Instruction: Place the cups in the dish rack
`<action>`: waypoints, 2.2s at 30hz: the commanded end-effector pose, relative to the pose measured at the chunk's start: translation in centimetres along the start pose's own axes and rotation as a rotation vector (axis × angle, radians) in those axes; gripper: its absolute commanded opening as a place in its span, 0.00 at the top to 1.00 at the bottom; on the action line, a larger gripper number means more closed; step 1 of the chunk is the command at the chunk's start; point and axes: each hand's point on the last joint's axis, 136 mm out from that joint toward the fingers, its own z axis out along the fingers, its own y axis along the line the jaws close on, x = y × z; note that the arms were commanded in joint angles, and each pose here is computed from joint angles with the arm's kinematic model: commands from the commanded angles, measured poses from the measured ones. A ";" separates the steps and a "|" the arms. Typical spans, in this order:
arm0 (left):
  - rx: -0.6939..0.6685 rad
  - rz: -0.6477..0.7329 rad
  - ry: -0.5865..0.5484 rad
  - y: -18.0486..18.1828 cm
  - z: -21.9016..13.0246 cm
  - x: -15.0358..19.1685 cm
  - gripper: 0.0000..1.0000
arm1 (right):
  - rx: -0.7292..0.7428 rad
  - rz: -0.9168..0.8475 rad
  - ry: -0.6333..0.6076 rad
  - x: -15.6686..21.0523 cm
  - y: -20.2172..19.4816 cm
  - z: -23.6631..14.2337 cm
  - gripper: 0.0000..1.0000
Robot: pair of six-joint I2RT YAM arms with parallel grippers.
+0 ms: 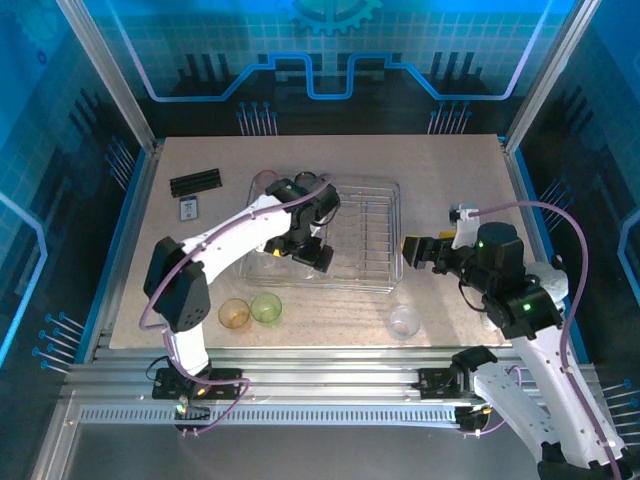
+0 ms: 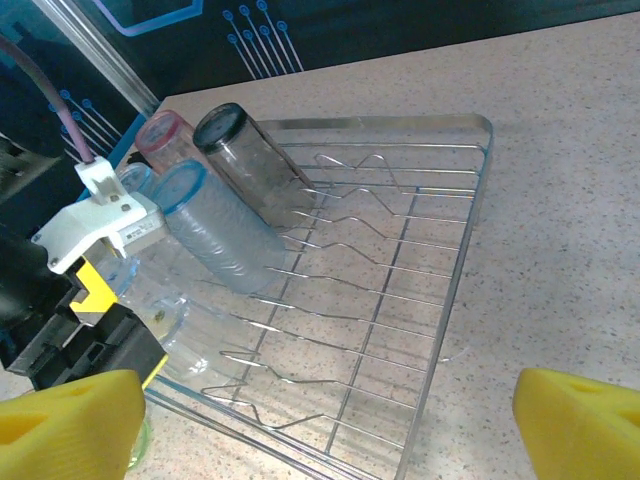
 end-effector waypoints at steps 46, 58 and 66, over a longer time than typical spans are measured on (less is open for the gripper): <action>0.016 -0.695 -1.431 20.2 -23.7 15.4 0.01 | -0.616 -0.794 0.498 11.8 27.3 8.0 0.28; 0.032 -0.688 -1.497 21.0 -24.9 18.1 0.01 | -0.814 -1.224 0.561 22.4 32.5 10.3 0.32; 0.010 -0.701 -1.519 21.8 -25.2 19.5 0.01 | -0.937 -1.280 0.530 26.2 34.6 12.5 0.36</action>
